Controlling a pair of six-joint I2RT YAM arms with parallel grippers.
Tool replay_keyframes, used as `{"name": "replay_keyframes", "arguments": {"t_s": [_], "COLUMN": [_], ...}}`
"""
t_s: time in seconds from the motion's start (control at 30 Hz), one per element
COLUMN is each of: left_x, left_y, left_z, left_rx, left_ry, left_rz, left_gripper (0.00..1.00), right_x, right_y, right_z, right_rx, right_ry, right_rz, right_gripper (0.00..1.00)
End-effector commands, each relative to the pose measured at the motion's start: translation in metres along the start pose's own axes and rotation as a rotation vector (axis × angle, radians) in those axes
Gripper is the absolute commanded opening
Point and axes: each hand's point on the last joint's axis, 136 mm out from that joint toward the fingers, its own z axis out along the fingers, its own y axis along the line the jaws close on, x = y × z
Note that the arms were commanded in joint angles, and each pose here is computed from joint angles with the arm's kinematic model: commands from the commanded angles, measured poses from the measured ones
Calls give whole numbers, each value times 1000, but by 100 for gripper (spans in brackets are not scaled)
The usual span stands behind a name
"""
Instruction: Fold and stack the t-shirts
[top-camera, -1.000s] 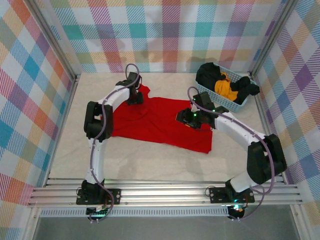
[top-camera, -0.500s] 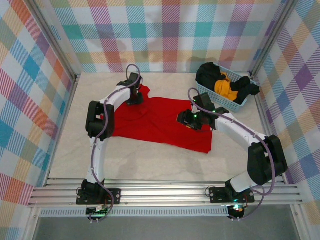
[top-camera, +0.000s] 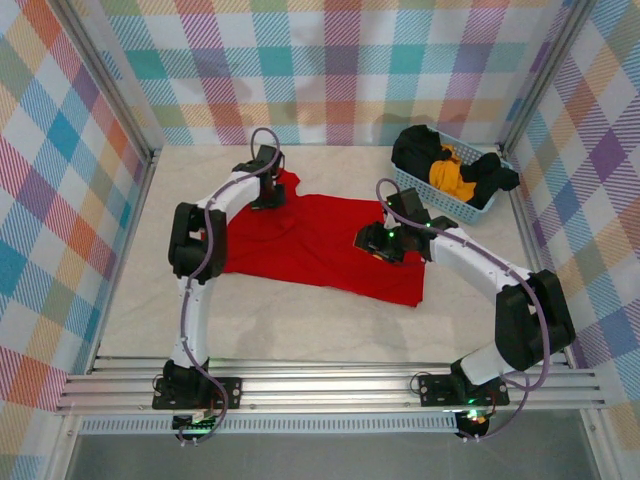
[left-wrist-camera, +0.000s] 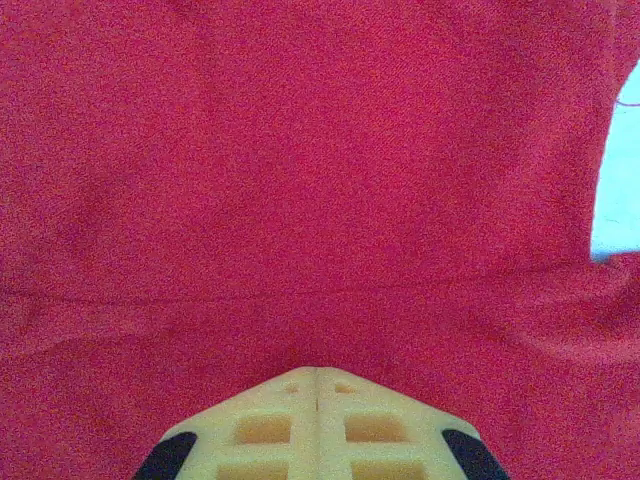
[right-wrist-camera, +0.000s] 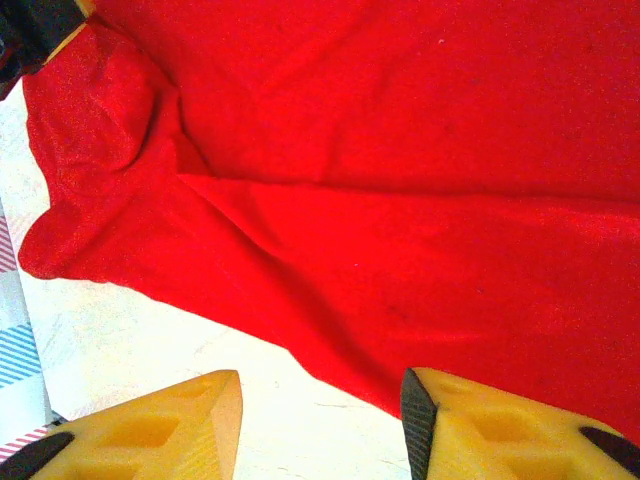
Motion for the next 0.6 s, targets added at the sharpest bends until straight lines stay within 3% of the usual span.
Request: {"name": "replay_keyframes", "arguments": {"t_s": [0.0, 0.2, 0.57], "left_x": [-19, -42, -58], "left_y": [4, 13, 29], "left_z": [-42, -64, -55], "left_rx": [-24, -74, -187], "left_ry": [-82, -140, -131], "left_rz": [-18, -23, -14], "left_gripper": [0, 0, 0], "right_x": [2, 0, 0], "right_y": [2, 5, 1], "right_z": [-5, -5, -3], "right_rx": [-7, -13, -6], "right_ry": [-10, -11, 1], "right_rz": [-6, -7, -1], "right_gripper": [47, 47, 47]}}
